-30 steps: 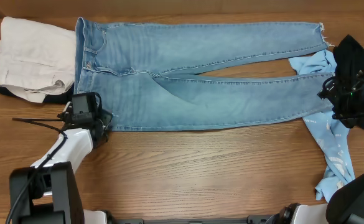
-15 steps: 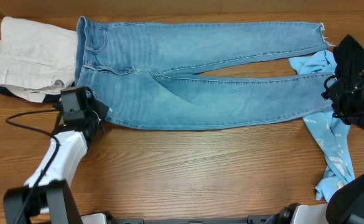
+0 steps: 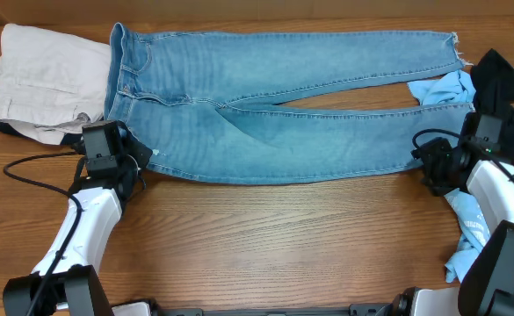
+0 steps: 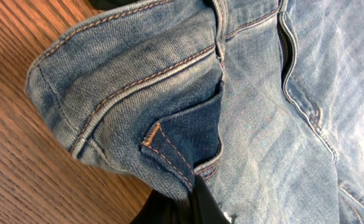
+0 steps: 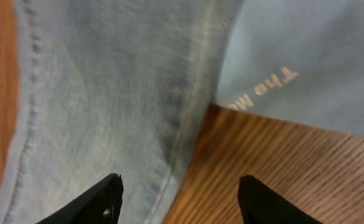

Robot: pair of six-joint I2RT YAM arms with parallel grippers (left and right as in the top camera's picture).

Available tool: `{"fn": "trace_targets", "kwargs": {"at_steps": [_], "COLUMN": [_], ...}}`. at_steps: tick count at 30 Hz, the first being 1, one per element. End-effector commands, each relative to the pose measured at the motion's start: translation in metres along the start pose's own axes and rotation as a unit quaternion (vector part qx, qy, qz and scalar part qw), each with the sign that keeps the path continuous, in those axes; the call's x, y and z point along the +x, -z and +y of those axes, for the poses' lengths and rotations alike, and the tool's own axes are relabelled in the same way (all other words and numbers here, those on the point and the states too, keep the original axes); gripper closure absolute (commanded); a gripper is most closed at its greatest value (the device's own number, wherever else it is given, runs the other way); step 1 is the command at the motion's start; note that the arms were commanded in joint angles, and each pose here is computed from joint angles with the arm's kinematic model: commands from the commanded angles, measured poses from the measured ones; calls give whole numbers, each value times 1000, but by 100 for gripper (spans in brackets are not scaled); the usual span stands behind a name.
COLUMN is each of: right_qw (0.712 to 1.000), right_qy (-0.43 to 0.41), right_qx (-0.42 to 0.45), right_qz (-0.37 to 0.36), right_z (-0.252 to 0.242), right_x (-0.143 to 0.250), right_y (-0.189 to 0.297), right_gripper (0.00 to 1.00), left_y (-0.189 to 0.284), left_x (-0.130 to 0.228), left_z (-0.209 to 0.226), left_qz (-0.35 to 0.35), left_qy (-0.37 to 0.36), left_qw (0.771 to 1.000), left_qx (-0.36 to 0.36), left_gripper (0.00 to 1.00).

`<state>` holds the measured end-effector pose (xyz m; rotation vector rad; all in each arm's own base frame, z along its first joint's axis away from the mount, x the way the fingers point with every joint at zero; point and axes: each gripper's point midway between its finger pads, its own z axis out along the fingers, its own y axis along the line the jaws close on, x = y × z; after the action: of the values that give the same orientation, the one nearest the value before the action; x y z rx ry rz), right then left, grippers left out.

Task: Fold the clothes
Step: 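Lift the near edge and fold it toward the far edge with both grippers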

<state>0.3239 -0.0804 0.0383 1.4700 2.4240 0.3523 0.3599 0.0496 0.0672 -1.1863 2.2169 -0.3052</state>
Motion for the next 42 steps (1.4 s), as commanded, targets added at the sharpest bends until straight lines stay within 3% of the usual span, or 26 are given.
{"fn": "trace_targets", "kwargs": {"at_steps": [1, 11, 14, 15, 16, 17, 22, 28, 33, 37, 42], "right_qw": [1000, 996, 993, 993, 992, 992, 991, 985, 979, 976, 960], "right_qy": [-16, 29, 45, 46, 46, 46, 49, 0, -15, 12, 35], "right_qx": [2, -48, -58, -62, -64, -64, -72, -81, -93, -96, -148], "right_qz": [-2, -66, -88, -92, -95, -97, -104, -156, -178, -194, -234], "right_z": [-6, 1, 8, 10, 11, 11, 14, -5, -29, -30, -3], "right_x": [5, -7, -17, -19, -20, -21, -29, -52, -50, -43, -67], "right_y": [-10, -27, -25, -24, -24, -24, -7, 70, 117, 133, 142], "right_gripper": [37, 48, 65, 75, 92, 96, 96, 96, 96, 96, 96], "left_y": [6, 7, 8, 8, 8, 8, 23, 104, 154, 170, 166], "left_x": [-11, -7, -11, -12, -13, -13, -23, -50, -48, -41, -44], "left_z": [-8, 14, 21, 22, 22, 22, 7, 0, 16, 32, 32], "left_qz": [-19, -17, -30, -33, -34, -35, -40, -108, -141, -143, -146], "left_qy": [-19, -20, -23, -25, -25, -25, -31, -38, -34, -34, -27], "left_qw": [1000, 999, 997, 997, 997, 997, 997, 992, 988, 986, 985], "left_qx": [6, -46, -65, -68, -69, -68, -53, -53, -59, -78, -85], "left_gripper": [96, 96, 96, 96, 96, 96, 96, 96, 96, 96, 96]}}
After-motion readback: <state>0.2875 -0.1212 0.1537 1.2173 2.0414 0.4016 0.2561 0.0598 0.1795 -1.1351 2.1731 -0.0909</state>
